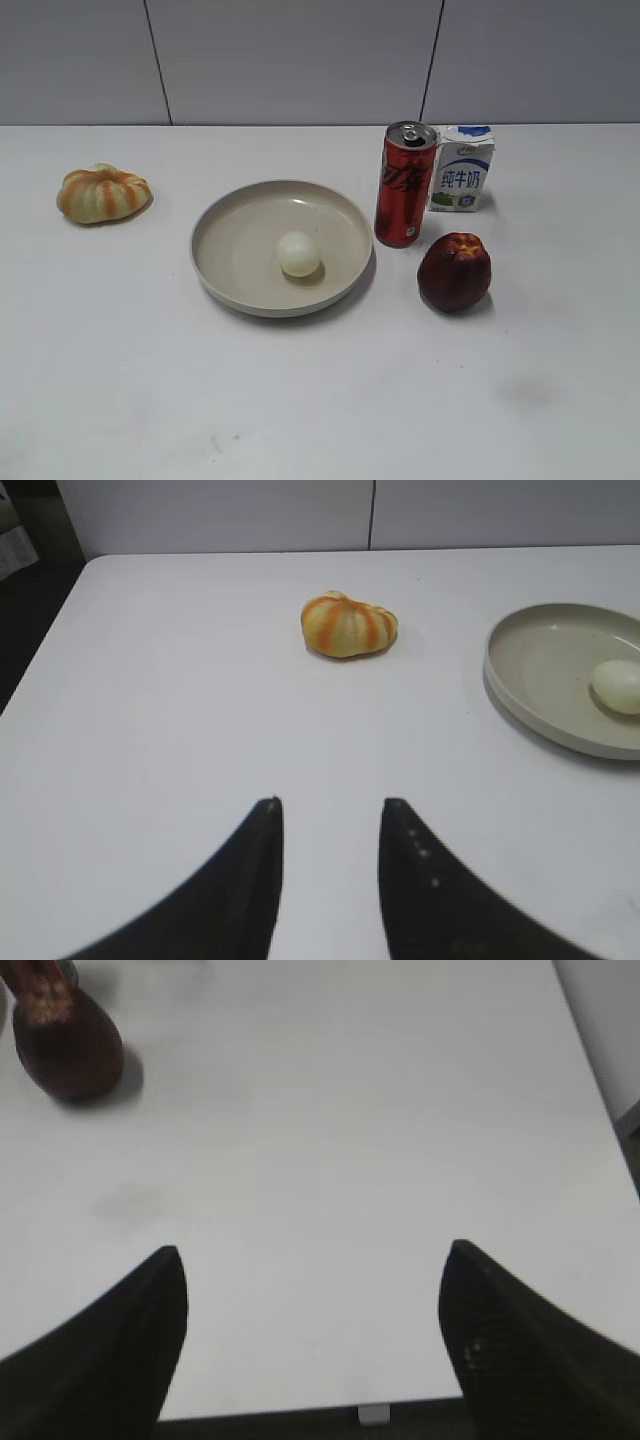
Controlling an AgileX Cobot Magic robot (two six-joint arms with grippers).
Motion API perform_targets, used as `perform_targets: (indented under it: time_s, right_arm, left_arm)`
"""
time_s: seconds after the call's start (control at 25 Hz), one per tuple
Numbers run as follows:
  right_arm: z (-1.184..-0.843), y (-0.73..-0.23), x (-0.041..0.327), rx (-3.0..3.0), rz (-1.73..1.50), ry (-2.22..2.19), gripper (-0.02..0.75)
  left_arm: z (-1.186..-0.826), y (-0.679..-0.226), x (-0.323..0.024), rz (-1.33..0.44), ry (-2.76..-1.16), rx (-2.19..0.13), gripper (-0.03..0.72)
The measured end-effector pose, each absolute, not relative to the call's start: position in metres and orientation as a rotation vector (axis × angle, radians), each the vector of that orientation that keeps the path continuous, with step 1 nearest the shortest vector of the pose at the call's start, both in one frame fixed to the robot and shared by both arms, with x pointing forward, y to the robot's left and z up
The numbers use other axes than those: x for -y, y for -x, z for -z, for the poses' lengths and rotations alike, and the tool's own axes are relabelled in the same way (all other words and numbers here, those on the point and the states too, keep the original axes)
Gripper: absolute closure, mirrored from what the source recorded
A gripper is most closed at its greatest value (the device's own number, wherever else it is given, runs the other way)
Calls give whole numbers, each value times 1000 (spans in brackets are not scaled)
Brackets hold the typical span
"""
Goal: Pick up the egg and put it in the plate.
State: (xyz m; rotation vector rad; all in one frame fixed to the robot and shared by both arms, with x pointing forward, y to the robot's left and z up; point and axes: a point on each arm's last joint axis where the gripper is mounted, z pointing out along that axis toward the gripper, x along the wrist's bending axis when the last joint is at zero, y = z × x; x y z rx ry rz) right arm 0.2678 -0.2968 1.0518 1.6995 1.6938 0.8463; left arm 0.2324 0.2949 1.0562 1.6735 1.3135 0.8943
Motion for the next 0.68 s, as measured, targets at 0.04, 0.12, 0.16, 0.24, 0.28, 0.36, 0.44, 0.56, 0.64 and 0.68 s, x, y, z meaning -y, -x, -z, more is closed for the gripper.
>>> perform_targets:
  time_s: [0.04, 0.12, 0.16, 0.24, 0.28, 0.36, 0.44, 0.56, 0.64, 0.68]
  right_arm:
    - [-1053, -259, 297, -1654, -889, -1657, 145]
    - [-1054, -244, 297, -1589, -956, -1591, 145]
    - [-1054, -238, 297, -1563, -981, -1564, 145]
    - [-1054, -234, 298, -1544, -994, -1545, 145]
    - [-1054, -233, 298, -1542, -996, -1543, 145]
    - [-1054, -233, 298, -1542, -996, -1544, 145]
    - [-1054, -234, 298, -1543, -996, -1545, 145]
    - [-1054, -234, 298, -1543, -996, -1545, 145]
    - [-1054, -234, 298, -1543, -996, -1545, 145]
    - [-1054, -234, 298, -1543, -996, -1545, 145]
  left_arm:
    - [-1056, -232, -295, -894, -1673, -1314, 448]
    - [-1056, -232, -295, -894, -1673, -1314, 448]
    - [-1056, -232, -295, -894, -1673, -1314, 448]
    - [-1056, -233, -295, -894, -1674, -1314, 448]
    - [-1056, -233, -295, -894, -1674, -1314, 448]
    - [-1056, -233, -295, -894, -1674, -1314, 448]
    - [-1056, -233, -295, -894, -1674, -1314, 448]
    - [-1056, -233, -295, -894, -1674, -1314, 448]
    - [-1056, -233, -295, -894, -1674, -1314, 448]
    - [-1056, -233, -295, -894, -1674, -1314, 448]
